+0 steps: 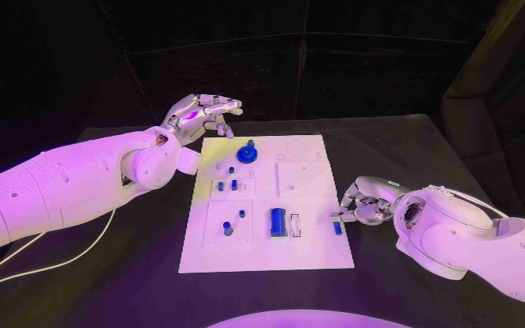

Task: Assemble the parts on the task board

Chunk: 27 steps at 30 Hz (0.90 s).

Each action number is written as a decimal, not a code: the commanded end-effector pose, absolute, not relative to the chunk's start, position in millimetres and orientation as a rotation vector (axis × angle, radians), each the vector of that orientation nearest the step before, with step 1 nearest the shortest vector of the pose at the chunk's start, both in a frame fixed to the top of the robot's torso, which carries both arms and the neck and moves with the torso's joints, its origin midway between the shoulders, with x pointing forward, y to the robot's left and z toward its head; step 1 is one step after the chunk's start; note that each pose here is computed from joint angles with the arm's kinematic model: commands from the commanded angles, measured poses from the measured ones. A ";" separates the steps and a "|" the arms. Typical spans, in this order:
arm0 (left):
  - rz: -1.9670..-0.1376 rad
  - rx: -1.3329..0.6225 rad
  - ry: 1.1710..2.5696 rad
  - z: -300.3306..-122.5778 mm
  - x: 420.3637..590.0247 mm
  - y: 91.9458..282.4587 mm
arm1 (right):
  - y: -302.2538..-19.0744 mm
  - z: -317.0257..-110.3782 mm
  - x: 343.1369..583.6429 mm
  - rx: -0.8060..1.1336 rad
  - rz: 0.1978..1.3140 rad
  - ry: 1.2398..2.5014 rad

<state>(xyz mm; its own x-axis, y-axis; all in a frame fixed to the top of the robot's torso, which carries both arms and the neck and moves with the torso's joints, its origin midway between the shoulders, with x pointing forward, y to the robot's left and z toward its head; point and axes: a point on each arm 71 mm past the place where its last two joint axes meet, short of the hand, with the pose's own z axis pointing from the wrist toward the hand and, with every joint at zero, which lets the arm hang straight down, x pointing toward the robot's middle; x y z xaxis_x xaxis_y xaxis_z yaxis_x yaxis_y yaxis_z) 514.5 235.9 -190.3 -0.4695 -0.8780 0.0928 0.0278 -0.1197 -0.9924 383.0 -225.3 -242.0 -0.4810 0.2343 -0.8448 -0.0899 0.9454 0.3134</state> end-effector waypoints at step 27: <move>-1.689 -0.970 1.457 -189.0 514.3 236.7 | -204.1 -254.5 386.9 -0.125 0.256 2.064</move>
